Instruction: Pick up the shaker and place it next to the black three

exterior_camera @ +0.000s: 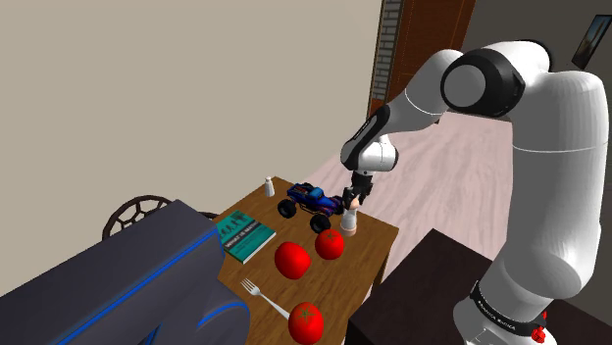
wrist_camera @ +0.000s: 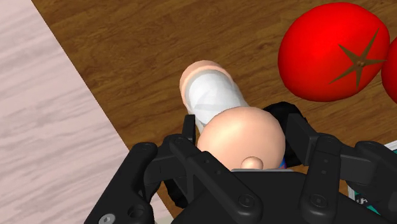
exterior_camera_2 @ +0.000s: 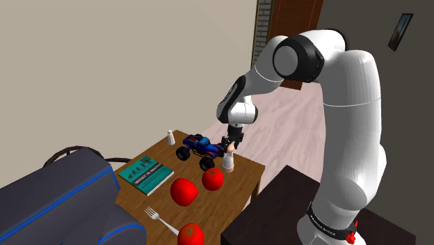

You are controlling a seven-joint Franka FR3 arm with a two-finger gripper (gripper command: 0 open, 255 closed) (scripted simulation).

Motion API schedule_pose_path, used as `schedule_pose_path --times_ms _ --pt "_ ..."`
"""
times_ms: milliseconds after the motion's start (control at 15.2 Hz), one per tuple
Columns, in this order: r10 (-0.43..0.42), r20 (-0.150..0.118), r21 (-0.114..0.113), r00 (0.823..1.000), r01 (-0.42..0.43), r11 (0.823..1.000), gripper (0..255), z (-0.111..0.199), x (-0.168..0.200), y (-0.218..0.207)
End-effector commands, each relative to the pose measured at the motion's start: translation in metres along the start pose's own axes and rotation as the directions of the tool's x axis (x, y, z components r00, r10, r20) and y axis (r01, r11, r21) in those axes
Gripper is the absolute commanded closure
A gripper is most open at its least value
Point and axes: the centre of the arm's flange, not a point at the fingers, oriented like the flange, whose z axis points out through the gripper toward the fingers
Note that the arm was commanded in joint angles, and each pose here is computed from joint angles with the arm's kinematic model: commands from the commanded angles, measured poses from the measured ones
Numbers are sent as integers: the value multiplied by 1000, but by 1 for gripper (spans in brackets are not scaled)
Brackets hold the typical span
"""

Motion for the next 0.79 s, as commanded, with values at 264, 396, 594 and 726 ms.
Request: schedule_pose_path --times_ms 264,396,594,726 --pt "0 0 0 1000 0 1000 255 0 0 0" --pt "0 0 0 1000 0 1000 255 0 0 0" --pt "0 0 0 1000 0 1000 255 -5 0 -1" --pt "0 0 0 1000 0 1000 255 -15 0 -3"
